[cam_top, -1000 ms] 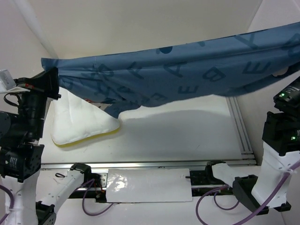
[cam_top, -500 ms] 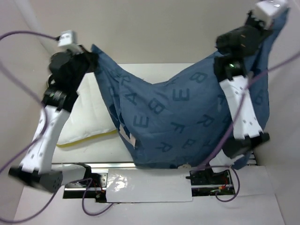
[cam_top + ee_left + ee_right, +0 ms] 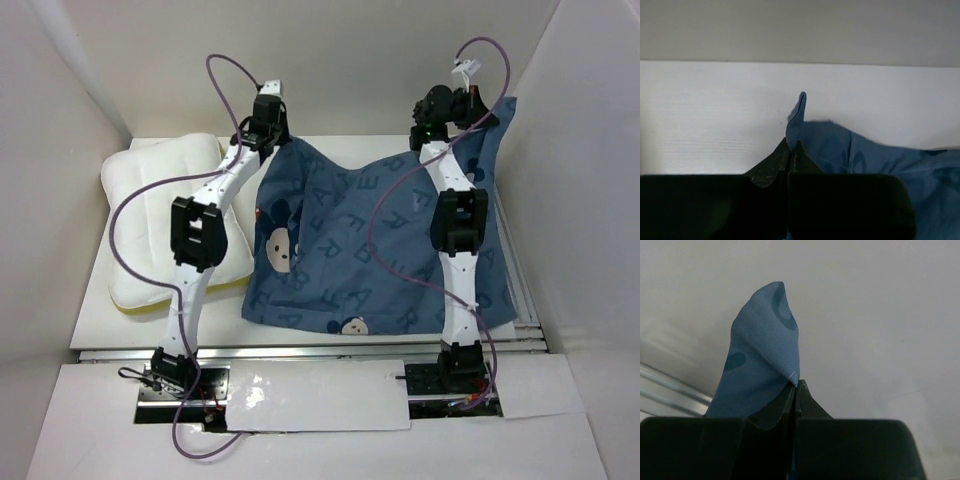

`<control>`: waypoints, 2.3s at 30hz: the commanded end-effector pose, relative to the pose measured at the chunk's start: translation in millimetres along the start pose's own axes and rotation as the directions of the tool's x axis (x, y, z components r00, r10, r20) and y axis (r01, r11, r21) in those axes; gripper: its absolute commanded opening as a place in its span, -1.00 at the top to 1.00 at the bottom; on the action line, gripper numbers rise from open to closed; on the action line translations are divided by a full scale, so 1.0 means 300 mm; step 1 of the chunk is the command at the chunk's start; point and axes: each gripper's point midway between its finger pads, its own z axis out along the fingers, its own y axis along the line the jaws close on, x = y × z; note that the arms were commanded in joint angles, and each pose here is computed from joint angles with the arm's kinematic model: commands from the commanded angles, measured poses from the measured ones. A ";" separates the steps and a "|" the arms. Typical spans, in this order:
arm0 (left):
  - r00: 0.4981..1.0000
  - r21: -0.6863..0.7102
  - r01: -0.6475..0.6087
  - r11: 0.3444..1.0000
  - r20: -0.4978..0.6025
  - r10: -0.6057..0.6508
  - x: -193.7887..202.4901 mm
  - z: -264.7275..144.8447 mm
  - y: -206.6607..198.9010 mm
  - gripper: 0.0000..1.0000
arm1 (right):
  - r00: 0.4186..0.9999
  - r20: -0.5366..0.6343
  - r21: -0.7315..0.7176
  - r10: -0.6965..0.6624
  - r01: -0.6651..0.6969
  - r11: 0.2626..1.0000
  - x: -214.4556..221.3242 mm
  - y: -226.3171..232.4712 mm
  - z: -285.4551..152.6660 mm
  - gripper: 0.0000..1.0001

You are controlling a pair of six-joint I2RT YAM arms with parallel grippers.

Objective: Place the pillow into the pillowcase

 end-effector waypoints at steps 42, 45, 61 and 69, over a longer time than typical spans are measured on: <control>0.969 0.092 0.180 0.979 0.156 -0.193 -0.174 -0.032 0.053 -1.00 | 0.952 0.079 -0.400 0.296 -0.241 0.884 0.068 0.535 -0.086 -0.98; 0.974 0.106 0.122 0.987 0.180 -0.140 -0.274 -0.232 0.006 -1.00 | 0.957 0.087 -0.572 0.278 -0.181 0.800 -0.033 0.499 -0.256 -0.98; 0.949 -0.278 0.250 0.927 -0.122 -0.292 0.459 -1.116 0.381 -1.00 | 0.997 -0.080 -0.990 0.012 -0.078 -0.114 0.402 0.022 -1.235 -0.98; 0.904 -0.619 0.226 0.752 -0.153 -0.398 0.616 -1.146 0.549 -1.00 | 0.985 0.063 -0.963 -0.158 0.019 -0.268 0.702 -0.018 -1.402 -0.98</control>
